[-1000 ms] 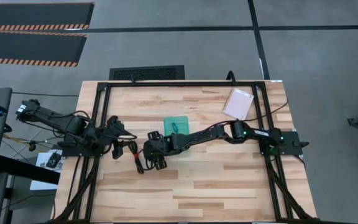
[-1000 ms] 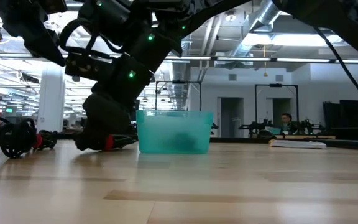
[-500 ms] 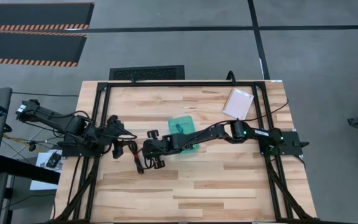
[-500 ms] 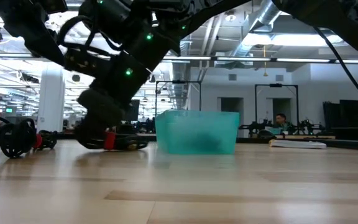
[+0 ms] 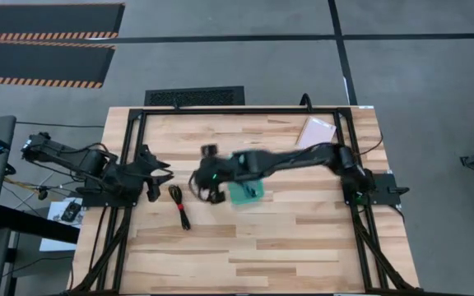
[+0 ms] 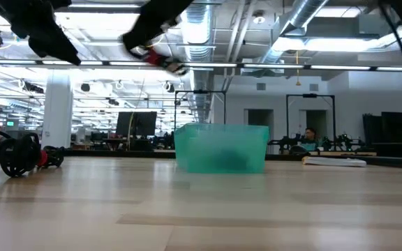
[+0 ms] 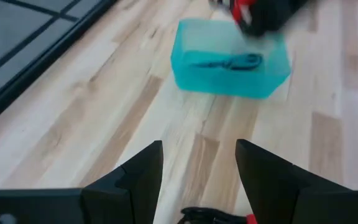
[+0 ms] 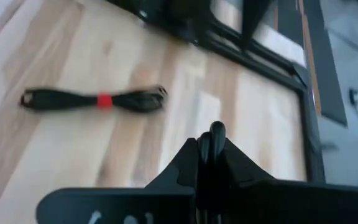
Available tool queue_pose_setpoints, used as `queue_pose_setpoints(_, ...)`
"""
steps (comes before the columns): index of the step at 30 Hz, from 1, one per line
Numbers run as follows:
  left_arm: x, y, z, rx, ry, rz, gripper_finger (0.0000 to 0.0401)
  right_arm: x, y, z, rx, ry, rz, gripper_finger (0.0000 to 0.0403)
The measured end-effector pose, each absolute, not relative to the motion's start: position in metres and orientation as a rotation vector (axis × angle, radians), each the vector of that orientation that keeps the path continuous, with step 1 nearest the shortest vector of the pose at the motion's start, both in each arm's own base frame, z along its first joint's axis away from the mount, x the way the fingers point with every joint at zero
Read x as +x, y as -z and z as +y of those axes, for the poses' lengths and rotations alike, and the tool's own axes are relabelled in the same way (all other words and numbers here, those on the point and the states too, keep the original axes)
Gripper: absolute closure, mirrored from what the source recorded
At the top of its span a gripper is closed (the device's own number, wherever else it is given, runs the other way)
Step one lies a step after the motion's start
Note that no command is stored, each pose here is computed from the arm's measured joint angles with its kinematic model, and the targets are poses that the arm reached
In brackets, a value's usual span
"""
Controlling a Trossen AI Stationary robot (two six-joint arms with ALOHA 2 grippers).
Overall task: Pick and place USB-C Cables
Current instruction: Put the right black charger cable into the green bin
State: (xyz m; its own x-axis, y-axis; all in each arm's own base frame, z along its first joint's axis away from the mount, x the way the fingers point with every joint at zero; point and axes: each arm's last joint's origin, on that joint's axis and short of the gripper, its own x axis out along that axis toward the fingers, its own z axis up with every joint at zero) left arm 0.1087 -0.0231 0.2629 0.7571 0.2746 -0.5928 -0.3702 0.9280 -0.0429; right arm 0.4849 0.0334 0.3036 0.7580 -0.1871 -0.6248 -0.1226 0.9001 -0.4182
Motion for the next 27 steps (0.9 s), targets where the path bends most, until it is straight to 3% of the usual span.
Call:
queue_pose_setpoints(4,0.097,-0.270,-0.019,-0.183,-0.333,0.547,0.0212,0.445,-0.357,0.020,-0.429,0.050,0.715,0.0373)
queue_pose_setpoints(9,0.091,-0.284,-0.016,-0.149,-0.298,0.401,0.0212,0.383,-0.435,0.019,-0.390,0.075,0.488,0.0374)
queue_pose_setpoints(13,0.096,-0.302,-0.018,-0.091,-0.245,0.232,0.0212,0.335,-0.458,0.019,-0.312,0.081,0.320,0.0374)
queue_pose_setpoints(19,0.115,-0.317,-0.027,0.043,-0.132,-0.004,0.0212,0.292,-0.429,0.031,-0.209,0.053,-0.019,0.0374)
queue_pose_setpoints(27,0.154,-0.300,-0.036,0.107,-0.173,-0.111,0.0212,0.291,-0.358,0.044,-0.002,0.022,-0.335,0.0373)
